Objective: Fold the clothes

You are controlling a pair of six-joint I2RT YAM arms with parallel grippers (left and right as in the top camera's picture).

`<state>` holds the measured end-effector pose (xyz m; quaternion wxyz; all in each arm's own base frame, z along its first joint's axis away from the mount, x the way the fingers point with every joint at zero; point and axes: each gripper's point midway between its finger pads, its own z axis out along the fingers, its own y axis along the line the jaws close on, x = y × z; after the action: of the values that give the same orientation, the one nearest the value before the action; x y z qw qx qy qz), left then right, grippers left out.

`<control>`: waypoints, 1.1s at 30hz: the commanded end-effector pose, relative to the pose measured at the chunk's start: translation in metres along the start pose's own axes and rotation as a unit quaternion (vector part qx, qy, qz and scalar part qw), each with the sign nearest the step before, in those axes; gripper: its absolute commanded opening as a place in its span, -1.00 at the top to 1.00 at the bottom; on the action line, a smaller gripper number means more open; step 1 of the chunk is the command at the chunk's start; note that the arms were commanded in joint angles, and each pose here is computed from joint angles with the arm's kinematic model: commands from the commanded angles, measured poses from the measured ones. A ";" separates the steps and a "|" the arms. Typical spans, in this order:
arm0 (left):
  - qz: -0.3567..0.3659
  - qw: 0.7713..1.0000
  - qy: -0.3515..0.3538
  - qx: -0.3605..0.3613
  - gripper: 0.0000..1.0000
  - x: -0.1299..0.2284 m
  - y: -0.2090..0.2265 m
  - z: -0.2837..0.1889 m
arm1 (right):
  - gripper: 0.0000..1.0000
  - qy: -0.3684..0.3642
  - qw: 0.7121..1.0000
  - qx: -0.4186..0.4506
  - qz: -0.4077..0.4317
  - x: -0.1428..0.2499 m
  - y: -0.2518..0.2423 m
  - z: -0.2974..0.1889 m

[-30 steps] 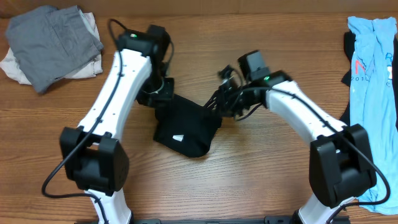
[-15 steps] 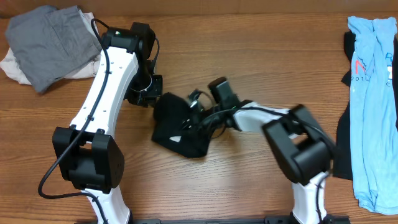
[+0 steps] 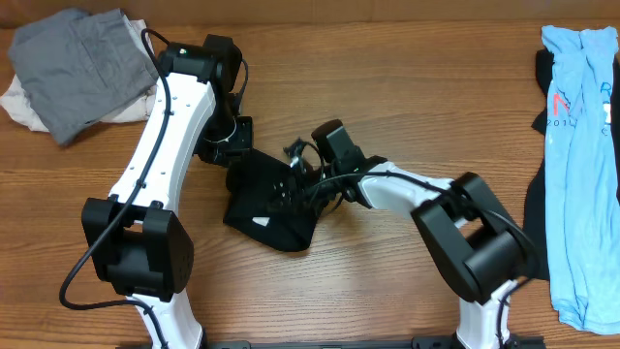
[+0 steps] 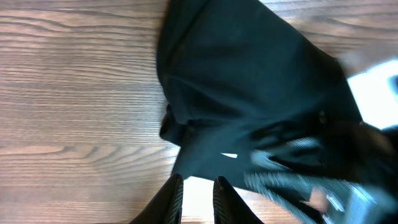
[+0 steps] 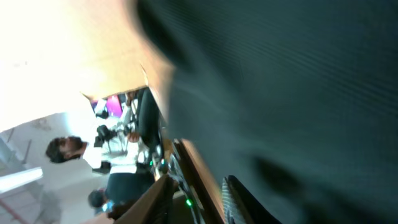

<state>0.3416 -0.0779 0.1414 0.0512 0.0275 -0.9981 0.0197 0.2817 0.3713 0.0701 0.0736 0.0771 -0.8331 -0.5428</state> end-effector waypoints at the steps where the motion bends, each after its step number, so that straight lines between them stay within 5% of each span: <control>1: -0.043 0.998 -0.010 -0.034 0.57 -0.006 0.019 0.000 | 0.35 -0.061 0.995 -0.029 -0.068 -0.029 0.055 -0.020; 6: -0.095 0.995 -0.007 -0.009 0.53 -0.013 0.048 -0.002 | 0.40 -0.074 0.993 -0.052 -0.074 -0.037 0.068 -0.020; 11: -0.149 0.989 -0.007 -0.003 0.55 -0.015 0.087 -0.004 | 0.92 -0.081 0.993 -0.041 -0.071 -0.038 0.064 -0.013; 28: -0.184 0.983 -0.004 0.011 0.52 -0.013 0.117 -0.005 | 0.90 -0.051 0.998 0.012 0.037 -0.031 -0.035 0.056; 33: -0.138 0.989 -0.003 0.045 0.50 -0.014 0.105 -0.005 | 0.87 -0.052 0.999 -0.012 0.010 -0.043 -0.013 0.049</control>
<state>0.3481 0.0377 0.1414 0.0481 0.2001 -0.9782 0.0288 0.2992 0.4210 0.0426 0.0449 0.0495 -0.8277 -0.5572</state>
